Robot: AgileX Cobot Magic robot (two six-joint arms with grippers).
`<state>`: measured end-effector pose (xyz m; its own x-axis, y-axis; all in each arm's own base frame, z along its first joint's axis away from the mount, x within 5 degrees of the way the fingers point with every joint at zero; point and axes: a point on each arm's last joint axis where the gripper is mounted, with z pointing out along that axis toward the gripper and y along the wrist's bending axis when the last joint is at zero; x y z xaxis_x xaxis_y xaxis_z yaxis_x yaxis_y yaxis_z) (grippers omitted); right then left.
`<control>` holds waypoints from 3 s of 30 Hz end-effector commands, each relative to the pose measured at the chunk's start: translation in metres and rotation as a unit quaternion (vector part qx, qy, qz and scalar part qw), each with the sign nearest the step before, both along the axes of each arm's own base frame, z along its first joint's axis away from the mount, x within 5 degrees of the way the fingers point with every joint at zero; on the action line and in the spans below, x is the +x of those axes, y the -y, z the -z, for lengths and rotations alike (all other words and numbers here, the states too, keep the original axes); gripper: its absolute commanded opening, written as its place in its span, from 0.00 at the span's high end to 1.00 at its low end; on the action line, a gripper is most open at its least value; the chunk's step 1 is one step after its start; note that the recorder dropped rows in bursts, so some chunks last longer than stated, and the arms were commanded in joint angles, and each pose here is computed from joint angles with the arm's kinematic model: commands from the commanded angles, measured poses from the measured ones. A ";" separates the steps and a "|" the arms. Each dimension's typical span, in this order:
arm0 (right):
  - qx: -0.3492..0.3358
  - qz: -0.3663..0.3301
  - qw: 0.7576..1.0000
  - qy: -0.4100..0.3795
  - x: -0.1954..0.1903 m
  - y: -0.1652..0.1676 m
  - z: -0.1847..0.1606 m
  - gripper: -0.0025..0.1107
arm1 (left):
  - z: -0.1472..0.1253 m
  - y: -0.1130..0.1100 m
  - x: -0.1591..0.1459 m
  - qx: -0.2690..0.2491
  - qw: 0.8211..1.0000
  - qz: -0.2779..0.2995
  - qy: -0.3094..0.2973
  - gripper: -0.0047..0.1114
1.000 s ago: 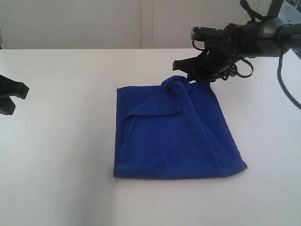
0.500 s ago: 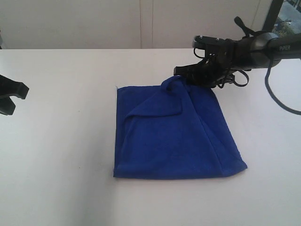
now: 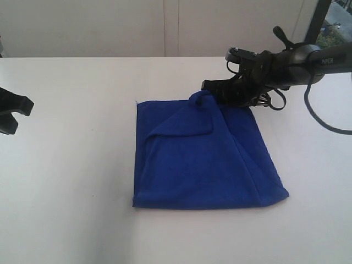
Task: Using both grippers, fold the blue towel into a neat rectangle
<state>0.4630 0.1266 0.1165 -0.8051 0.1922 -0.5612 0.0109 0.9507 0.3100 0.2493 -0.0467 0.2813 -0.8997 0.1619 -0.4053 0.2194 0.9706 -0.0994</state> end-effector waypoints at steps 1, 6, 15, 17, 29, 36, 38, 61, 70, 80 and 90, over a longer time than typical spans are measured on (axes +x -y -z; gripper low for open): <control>-0.003 -0.005 1.000 0.000 0.000 0.001 -0.001 0.90 | -0.002 0.001 -0.003 -0.006 1.000 0.000 -0.002 0.96; -0.001 -0.004 1.000 0.007 0.000 0.001 -0.005 0.98 | -0.002 0.001 -0.003 -0.006 1.000 0.000 -0.002 0.96; -0.007 -0.030 0.999 0.042 -0.005 0.001 -0.050 0.98 | -0.002 0.001 -0.003 -0.006 1.000 0.000 -0.002 0.96; -0.013 -0.047 0.998 0.036 -0.009 0.000 -0.060 0.98 | -0.002 0.001 -0.003 -0.006 1.000 0.000 -0.002 0.96; -0.016 -0.131 0.986 -0.103 -0.046 -0.008 -0.078 0.98 | -0.002 0.001 -0.003 -0.006 1.000 0.000 -0.002 0.96; -0.020 -0.157 0.982 -0.101 -0.054 -0.030 -0.077 0.98 | -0.002 0.001 -0.003 -0.006 1.000 0.000 -0.002 0.96; -0.020 -0.155 0.982 -0.102 -0.053 -0.031 -0.074 0.95 | -0.002 0.001 -0.003 -0.006 1.000 0.000 -0.002 0.96; -0.214 -0.249 0.940 -0.088 -0.062 -0.004 -0.065 0.59 | -0.002 0.001 -0.003 -0.006 1.000 0.000 -0.002 0.96; -0.182 -0.159 0.970 -0.031 -0.045 0.009 -0.070 0.59 | -0.002 0.001 -0.003 -0.006 1.000 0.000 -0.002 0.96; -0.140 -0.105 0.983 -0.049 -0.032 0.021 -0.038 0.59 | -0.002 0.001 -0.003 -0.006 1.000 0.000 -0.002 0.96; -0.084 -0.066 0.994 -0.009 -0.022 0.015 -0.034 0.59 | -0.002 0.001 -0.003 -0.006 1.000 0.000 -0.002 0.96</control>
<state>0.4378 0.1127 0.1563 -0.8330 -0.0430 -0.5516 -0.1354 0.9825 0.1279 0.2493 -0.0467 0.2813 -0.8997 0.1619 -0.4053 0.2194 0.9706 -0.0994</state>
